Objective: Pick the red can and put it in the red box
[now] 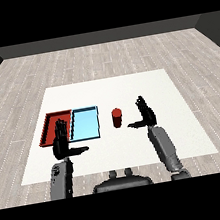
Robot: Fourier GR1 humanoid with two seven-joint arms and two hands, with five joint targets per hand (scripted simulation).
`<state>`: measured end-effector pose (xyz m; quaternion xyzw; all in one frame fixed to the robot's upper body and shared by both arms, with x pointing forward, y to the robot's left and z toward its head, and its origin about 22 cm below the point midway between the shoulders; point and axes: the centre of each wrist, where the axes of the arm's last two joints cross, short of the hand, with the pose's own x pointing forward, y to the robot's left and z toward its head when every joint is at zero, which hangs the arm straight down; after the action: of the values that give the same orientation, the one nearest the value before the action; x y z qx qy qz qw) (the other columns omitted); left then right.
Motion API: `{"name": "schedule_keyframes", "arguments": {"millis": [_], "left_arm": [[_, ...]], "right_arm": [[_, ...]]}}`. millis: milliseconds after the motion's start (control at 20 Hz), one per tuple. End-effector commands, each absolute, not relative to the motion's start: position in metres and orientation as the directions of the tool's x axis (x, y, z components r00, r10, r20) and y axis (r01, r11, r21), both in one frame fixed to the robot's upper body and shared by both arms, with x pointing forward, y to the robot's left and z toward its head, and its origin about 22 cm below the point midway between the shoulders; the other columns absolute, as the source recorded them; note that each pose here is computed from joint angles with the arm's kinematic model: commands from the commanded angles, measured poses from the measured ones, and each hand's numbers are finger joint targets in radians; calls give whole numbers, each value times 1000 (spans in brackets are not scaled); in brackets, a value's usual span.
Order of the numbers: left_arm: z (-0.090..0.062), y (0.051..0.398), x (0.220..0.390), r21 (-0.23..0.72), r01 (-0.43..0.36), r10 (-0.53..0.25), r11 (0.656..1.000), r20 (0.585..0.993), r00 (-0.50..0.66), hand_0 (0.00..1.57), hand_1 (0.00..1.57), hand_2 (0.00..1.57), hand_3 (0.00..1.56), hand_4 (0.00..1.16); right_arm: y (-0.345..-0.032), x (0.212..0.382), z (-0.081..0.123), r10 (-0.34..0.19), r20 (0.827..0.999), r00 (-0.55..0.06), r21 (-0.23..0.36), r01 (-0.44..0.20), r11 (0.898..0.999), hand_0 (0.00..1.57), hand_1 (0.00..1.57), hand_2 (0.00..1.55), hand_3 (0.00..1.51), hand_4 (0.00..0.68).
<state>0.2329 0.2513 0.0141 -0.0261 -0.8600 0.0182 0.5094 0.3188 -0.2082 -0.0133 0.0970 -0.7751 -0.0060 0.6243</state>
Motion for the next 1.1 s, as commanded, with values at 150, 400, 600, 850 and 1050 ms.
{"name": "schedule_keyframes", "arguments": {"millis": [150, 400, 600, 850, 1050], "left_arm": [[12, 252, 235, -65, 17, 65, 998, 877, -476, 0, 0, 0, 0, 0], [26, 253, 243, -79, 39, 88, 996, 875, -476, 0, 0, 0, 0, 0], [15, 256, 226, -76, 32, 82, 997, 869, -487, 0, 0, 0, 0, 0], [-5, 250, 235, -75, 28, 79, 997, 865, -495, 0, 0, 0, 0, 0], [1, 235, 231, -59, 19, 60, 998, 871, -488, 0, 0, 0, 0, 0]], "right_arm": [[-186, 318, -47, -190, 968, -163, 168, -142, 976, 0, 0, 0, 0, 0], [-176, 338, -32, -236, 957, -167, 213, -145, 966, 0, 0, 0, 0, 0], [-166, 322, -60, -249, 959, -133, 228, -159, 961, 0, 0, 0, 0, 0], [-155, 344, -65, -243, 963, -118, 225, -151, 963, 0, 0, 0, 0, 0], [-150, 330, -44, -309, 944, -118, 286, -178, 942, 0, 0, 0, 0, 0]]}}
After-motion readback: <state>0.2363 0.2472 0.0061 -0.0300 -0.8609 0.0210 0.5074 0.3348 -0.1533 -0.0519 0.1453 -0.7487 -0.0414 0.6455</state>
